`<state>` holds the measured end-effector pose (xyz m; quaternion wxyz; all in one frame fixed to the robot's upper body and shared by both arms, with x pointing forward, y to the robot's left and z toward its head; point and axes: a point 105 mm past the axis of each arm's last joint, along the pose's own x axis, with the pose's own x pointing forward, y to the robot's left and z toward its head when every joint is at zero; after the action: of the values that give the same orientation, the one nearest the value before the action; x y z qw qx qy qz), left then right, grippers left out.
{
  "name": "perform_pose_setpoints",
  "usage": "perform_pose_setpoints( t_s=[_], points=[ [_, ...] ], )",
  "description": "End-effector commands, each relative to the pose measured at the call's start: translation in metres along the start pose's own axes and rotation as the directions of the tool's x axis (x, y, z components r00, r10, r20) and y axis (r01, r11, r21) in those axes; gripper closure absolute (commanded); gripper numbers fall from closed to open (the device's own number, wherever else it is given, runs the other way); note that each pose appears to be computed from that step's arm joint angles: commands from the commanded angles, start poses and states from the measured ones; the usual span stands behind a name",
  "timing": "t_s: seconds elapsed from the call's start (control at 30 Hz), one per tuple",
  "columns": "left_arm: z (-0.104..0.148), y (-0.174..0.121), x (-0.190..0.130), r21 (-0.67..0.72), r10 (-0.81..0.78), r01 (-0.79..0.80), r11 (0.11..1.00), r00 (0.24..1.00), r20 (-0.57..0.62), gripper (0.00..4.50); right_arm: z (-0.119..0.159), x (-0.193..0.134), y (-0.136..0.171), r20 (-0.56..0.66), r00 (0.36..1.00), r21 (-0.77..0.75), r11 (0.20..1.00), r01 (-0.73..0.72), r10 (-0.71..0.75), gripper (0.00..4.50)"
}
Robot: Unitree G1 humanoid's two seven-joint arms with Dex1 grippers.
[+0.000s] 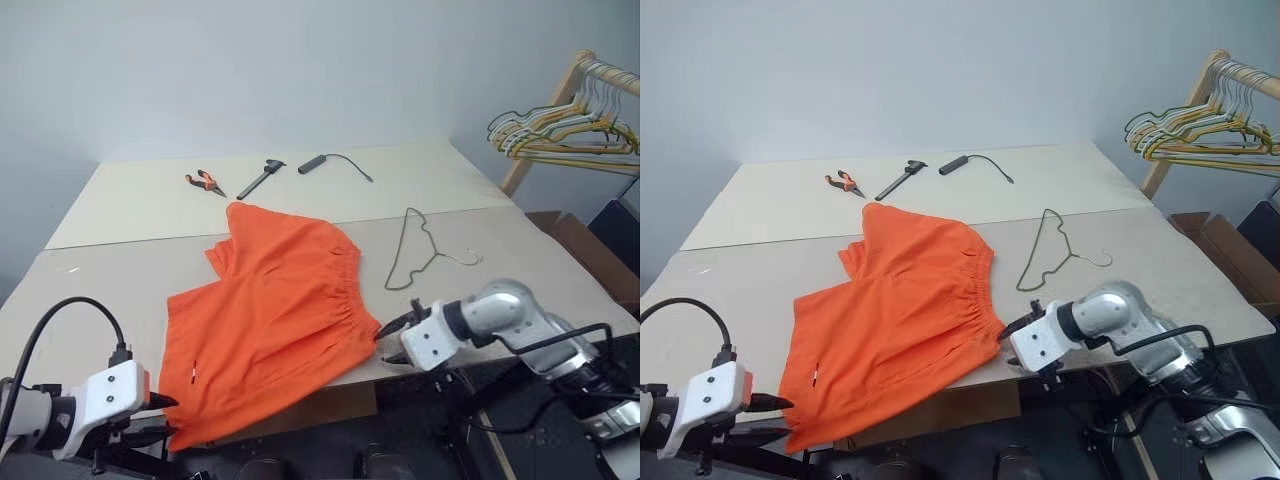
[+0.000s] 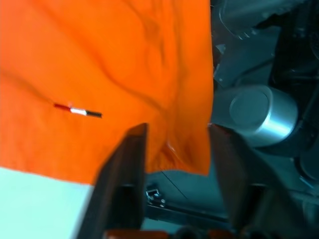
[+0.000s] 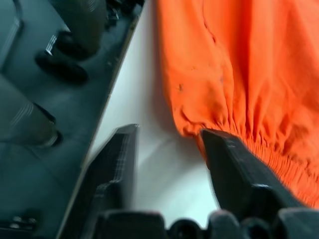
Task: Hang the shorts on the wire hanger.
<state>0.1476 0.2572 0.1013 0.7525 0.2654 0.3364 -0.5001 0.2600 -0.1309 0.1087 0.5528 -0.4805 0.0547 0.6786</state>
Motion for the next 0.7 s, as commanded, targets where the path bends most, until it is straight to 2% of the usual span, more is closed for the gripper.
perform_pose_setpoints(
  t_s=[0.03,0.1,0.13,0.17,0.2,0.33,0.43,0.5,0.57,0.6,0.67,0.7],
  points=[
    [0.017,0.012,-0.017,0.043,0.049,-0.052,0.998,0.996,0.068,1.03,0.006,-0.031,-0.036,0.054,0.975,0.141,0.968,0.207,-0.216,0.57],
    [0.032,0.019,-0.019,0.056,0.083,-0.093,0.994,0.983,0.163,0.41,-0.002,-0.038,-0.06,0.009,0.929,0.224,0.906,0.358,-0.37,0.0],
    [0.041,0.023,-0.019,0.057,0.104,-0.119,0.991,0.971,0.214,0.11,-0.007,-0.04,-0.07,-0.014,0.907,0.294,0.865,0.406,-0.421,0.0],
    [0.049,0.026,-0.017,0.056,0.116,-0.135,0.989,0.958,0.261,0.02,-0.013,-0.04,-0.077,-0.036,0.886,0.348,0.826,0.444,-0.462,0.0],
    [0.058,0.029,-0.016,0.06,0.125,-0.15,0.987,0.944,0.305,0.02,-0.019,-0.039,-0.084,-0.062,0.863,0.394,0.783,0.482,-0.501,0.0],
    [0.089,0.037,-0.005,0.069,0.139,-0.19,0.979,0.881,0.453,0.02,-0.059,-0.022,-0.113,-0.271,0.732,0.635,0.455,0.624,-0.626,0.0],
    [0.102,0.037,0.005,0.081,0.11,-0.171,0.982,0.863,0.493,0.02,-0.079,-0.006,-0.122,-0.37,0.685,0.729,0.26,0.633,-0.628,0.0],
    [0.108,0.038,0.01,0.091,0.093,-0.16,0.983,0.858,0.506,0.02,-0.087,0.002,-0.124,-0.41,0.669,0.754,0.183,0.631,-0.62,0.0],
    [0.113,0.039,0.016,0.124,0.067,-0.149,0.981,0.861,0.504,0.02,-0.099,0.009,-0.121,-0.461,0.66,0.75,0.138,0.647,-0.593,0.0],
    [0.116,0.04,0.018,0.138,0.055,-0.144,0.98,0.862,0.504,0.02,-0.104,0.013,-0.117,-0.48,0.667,0.743,0.14,0.655,-0.57,0.0],
    [0.118,0.042,0.019,0.15,0.045,-0.14,0.979,0.861,0.506,0.02,-0.111,0.019,-0.109,-0.51,0.677,0.725,0.159,0.67,-0.53,0.0],
    [0.119,0.044,0.019,0.15,0.047,-0.141,0.979,0.862,0.505,0.02,-0.116,0.021,-0.102,-0.534,0.678,0.694,0.196,0.693,-0.505,0.0]
  ],
)
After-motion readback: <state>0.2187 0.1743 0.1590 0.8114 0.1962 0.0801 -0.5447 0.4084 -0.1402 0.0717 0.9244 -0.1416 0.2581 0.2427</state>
